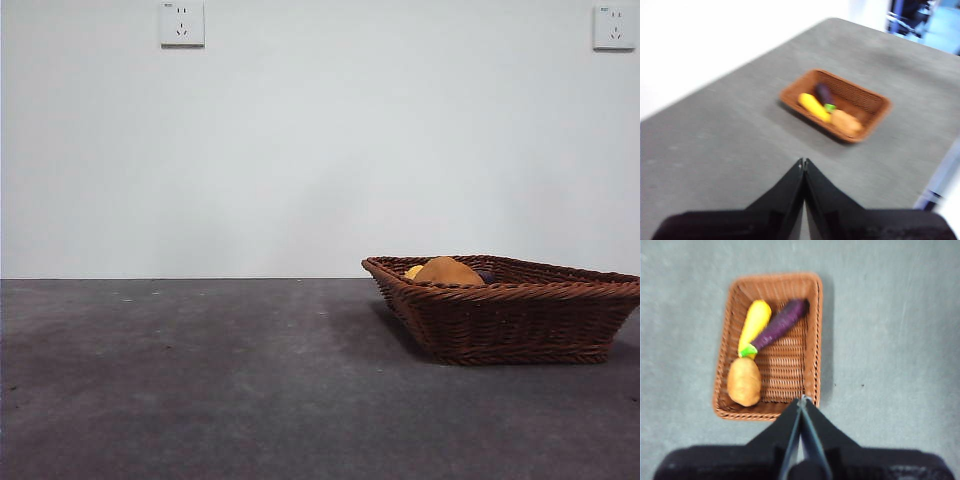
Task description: Help me put the vegetables on the table into the basket
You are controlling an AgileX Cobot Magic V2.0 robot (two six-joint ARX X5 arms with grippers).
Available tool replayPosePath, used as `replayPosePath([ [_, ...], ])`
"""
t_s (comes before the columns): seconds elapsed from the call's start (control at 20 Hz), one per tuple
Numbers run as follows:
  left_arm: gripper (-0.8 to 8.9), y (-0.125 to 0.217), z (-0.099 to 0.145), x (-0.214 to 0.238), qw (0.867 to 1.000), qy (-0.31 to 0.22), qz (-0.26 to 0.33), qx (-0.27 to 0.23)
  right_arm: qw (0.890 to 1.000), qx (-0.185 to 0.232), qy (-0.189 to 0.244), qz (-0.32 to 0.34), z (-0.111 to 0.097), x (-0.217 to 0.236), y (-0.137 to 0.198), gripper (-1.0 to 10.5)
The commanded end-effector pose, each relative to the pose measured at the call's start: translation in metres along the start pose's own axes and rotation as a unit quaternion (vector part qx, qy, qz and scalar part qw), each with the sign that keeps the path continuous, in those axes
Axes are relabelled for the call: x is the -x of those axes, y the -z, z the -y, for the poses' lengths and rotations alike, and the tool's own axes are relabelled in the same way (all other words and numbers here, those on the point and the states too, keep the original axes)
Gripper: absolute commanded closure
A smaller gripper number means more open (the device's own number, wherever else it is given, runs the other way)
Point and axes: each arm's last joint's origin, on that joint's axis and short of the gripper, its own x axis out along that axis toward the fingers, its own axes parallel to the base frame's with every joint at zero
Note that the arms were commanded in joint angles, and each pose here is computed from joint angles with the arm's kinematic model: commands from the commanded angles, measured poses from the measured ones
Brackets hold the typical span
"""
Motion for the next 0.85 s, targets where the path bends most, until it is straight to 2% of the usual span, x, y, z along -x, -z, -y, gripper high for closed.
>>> replayPosePath([
  [0.05,8.16,0.034,-0.012,-0.030,0.998,-0.057,-0.004,-0.014,1.000,-0.004,0.002,-0.013,0.005,-0.023,-0.011,9.5],
  [0.15,8.16,0.070,-0.017,-0.056,0.995,-0.092,0.045,-0.005,1.000,-0.005,0.002,-0.018,0.009,-0.039,-0.019,9.5],
  [0.3,8.16,0.133,-0.020,-0.097,0.984,-0.114,0.124,0.058,1.000,-0.003,0.011,-0.005,0.015,-0.062,-0.033,9.5],
  [0.4,8.16,0.171,-0.018,-0.118,0.976,-0.132,0.151,0.082,1.000,0.001,0.025,0.015,0.018,-0.074,-0.043,9.5],
  [0.55,8.16,0.207,-0.013,-0.133,0.967,-0.136,0.174,0.124,0.998,0.008,0.029,0.050,0.020,-0.082,-0.053,9.5],
  [0.75,8.16,0.236,-0.013,-0.143,0.945,-0.229,0.164,0.166,0.993,0.016,0.044,0.104,0.022,-0.082,-0.064,9.5],
  [0.85,8.16,0.244,-0.013,-0.144,0.932,-0.277,0.161,0.168,0.991,0.019,0.045,0.121,0.022,-0.081,-0.068,9.5],
])
